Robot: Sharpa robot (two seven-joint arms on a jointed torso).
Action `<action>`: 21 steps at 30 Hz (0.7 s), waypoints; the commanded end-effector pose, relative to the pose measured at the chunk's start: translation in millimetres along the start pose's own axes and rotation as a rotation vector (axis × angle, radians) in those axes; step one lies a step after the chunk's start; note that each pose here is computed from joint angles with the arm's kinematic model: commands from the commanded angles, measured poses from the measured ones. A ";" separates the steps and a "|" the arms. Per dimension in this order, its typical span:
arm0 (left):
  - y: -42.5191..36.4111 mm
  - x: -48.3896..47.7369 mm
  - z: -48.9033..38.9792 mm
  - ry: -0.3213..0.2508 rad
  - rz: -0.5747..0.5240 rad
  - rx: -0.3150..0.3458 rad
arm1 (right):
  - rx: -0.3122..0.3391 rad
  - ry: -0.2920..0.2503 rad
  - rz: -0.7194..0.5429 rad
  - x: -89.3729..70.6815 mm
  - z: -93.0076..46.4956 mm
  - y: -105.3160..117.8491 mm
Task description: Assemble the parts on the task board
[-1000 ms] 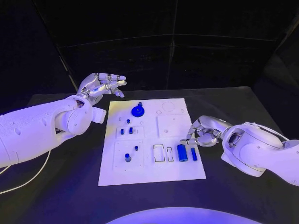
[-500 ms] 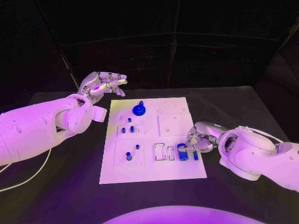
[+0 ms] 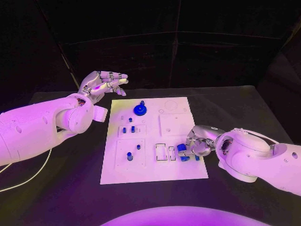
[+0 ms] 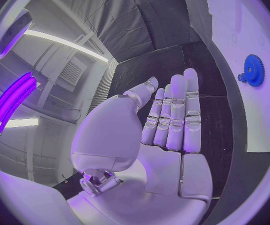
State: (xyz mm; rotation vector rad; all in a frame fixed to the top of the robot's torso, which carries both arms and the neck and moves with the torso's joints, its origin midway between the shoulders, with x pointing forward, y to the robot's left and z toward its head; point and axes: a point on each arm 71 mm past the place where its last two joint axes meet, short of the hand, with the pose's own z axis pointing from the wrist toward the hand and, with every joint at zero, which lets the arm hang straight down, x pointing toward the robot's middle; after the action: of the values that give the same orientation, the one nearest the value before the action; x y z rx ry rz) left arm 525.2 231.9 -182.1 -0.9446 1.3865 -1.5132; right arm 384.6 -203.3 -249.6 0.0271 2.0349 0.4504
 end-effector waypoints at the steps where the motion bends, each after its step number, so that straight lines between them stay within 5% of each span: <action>1: -1.3 1.8 0.5 0.015 -0.009 0.007 | 0.010 0.029 -0.041 4.6 2.5 1.5; 21: -1.6 0.7 -0.5 0.013 -0.008 0.006 | 0.049 0.013 0.011 9.5 7.6 -2.9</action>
State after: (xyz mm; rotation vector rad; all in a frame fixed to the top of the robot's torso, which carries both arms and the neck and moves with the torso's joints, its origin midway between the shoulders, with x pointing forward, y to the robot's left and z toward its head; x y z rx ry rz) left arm 524.6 232.2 -182.0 -0.9448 1.3891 -1.5158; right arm 387.9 -193.4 -253.2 0.0117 2.0283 0.4519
